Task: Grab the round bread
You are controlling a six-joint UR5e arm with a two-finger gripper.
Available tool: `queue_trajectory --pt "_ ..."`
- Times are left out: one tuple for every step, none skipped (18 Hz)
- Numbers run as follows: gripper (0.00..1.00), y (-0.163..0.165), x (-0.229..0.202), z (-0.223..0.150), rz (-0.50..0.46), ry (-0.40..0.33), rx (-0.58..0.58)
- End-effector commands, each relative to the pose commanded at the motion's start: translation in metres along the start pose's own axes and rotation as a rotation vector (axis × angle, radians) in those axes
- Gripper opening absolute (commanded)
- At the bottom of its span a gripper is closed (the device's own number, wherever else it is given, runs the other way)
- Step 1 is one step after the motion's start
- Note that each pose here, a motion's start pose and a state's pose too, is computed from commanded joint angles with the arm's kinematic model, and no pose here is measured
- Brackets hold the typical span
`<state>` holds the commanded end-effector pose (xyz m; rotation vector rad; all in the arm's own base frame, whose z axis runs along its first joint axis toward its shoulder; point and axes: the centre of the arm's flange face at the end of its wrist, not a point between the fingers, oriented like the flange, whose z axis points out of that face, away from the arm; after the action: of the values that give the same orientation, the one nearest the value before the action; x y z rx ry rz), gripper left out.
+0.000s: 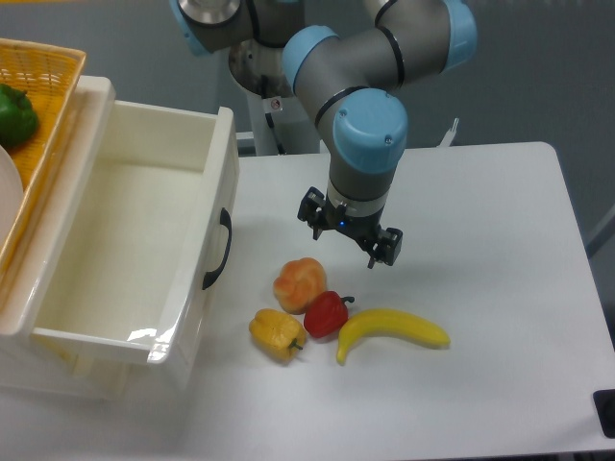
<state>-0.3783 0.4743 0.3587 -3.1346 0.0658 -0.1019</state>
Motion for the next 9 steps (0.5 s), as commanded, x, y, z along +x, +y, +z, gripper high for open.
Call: queue_trajectory --pt "1.0 -0.001 0.0 0.002 -0.004 -0.004 0.003" --pt "1.0 -0.002 -0.001 0.003 -0.007 -0.016 0.014" --pt "1.0 -0.004 -0.002 0.009 -0.006 -0.029 0.023" --pt "1.0 -0.006 -0.001 0.014 -0.013 -0.04 0.033" --pt "1.0 -0.008 0.0 0.022 -0.028 -0.045 0.038" --pt "1.0 -0.01 -0.001 0.026 -0.048 -0.047 0.04" --pt "1.0 -0.011 -0.003 0.03 -0.068 -0.042 0.037" --pt "1.0 -0.013 -0.001 0.034 -0.073 -0.037 0.033" --pt "1.0 -0.017 0.003 0.039 -0.066 -0.03 0.025"
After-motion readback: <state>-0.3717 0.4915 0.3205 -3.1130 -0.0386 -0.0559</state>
